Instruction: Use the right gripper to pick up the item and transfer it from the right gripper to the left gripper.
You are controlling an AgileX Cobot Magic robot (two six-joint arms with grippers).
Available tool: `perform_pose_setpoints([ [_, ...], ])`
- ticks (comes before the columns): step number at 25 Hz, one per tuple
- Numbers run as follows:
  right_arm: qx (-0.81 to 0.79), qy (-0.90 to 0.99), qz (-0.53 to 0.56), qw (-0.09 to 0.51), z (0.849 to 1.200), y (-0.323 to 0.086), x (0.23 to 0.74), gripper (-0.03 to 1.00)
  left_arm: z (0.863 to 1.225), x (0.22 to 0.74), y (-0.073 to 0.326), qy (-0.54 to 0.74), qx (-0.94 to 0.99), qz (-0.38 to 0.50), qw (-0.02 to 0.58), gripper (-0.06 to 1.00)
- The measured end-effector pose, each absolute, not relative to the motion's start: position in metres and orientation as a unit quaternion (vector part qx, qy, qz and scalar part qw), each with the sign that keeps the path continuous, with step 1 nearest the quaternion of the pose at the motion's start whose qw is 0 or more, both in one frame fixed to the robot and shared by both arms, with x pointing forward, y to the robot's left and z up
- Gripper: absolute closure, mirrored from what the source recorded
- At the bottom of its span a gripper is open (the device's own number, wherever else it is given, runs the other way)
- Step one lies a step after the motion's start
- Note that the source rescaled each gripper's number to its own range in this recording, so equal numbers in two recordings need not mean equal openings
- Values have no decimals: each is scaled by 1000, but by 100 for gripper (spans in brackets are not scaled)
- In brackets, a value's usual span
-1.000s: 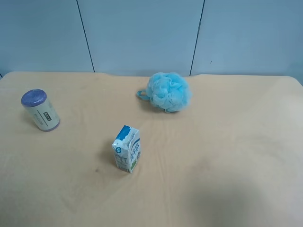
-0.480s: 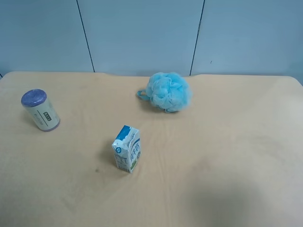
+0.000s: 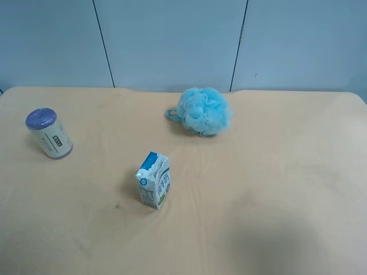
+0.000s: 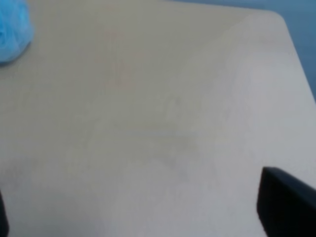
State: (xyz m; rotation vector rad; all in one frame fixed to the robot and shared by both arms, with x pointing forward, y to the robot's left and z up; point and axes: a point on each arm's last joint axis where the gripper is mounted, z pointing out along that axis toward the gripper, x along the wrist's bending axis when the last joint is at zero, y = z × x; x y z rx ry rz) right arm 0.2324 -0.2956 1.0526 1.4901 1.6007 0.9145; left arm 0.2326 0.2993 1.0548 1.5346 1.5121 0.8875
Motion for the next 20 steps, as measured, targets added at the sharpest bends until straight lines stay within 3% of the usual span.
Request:
perform_pose_setpoints([
  [20, 582, 626, 357, 376, 1053, -296, 232, 0, 1055, 233, 299, 624, 575, 369, 378, 20],
])
